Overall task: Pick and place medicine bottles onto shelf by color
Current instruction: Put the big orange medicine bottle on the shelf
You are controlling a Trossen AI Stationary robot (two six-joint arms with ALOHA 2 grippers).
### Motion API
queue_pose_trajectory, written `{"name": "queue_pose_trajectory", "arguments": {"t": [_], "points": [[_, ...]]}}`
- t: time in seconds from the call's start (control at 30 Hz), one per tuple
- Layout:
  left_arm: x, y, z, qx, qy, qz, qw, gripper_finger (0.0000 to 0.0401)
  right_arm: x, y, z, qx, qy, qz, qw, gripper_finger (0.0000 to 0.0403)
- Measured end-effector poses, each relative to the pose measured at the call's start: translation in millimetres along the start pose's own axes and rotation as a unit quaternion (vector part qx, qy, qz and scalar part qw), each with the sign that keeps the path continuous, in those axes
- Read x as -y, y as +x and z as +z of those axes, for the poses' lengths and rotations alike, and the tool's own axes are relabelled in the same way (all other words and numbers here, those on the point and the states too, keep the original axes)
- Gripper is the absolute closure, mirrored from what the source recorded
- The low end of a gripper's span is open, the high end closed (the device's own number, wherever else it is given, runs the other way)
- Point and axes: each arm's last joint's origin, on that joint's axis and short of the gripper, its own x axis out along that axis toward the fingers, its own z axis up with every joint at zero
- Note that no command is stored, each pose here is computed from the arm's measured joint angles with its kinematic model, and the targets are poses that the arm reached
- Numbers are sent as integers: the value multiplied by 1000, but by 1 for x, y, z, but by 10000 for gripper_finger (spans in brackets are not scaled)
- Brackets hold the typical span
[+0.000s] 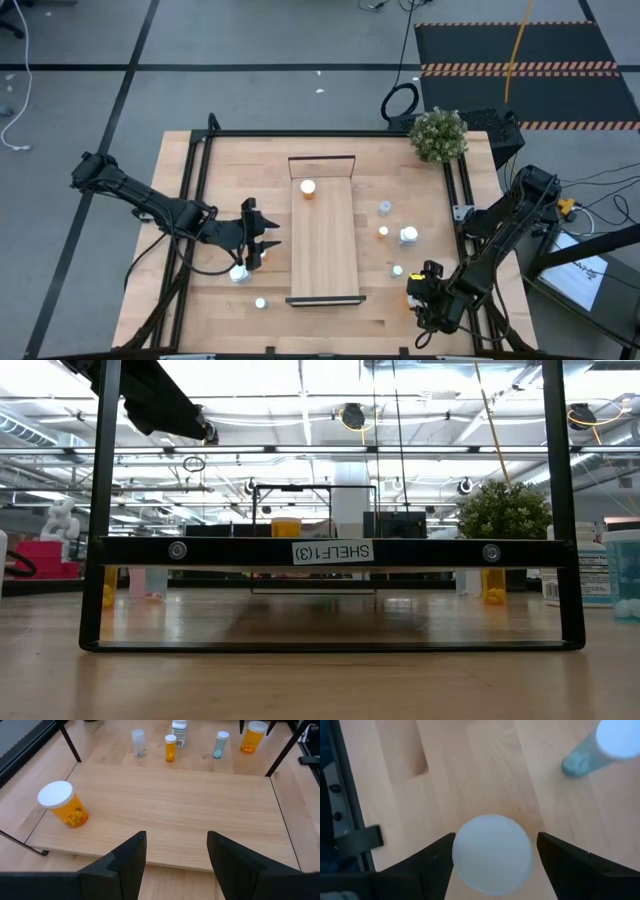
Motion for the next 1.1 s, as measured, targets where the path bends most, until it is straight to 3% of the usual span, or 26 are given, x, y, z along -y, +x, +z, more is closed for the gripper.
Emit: {"name": "queue_pose_trajectory", "arguments": {"t": [0.33,0.63,0.8,1.1], "points": [[0,0,0,2,0,3,1000,192,0,1,0,0,6,7,1000,207],[-1,0,1,4,-2,8,1000,192,0,-12,3,11,14,38,999,183],[-8,3,3,5,-8,24,1000,192,3,-29,6,26,6,68,997,200],[-34,12,9,2,7,76,997,192,21,-70,26,164,-12,92,982,191]]}}
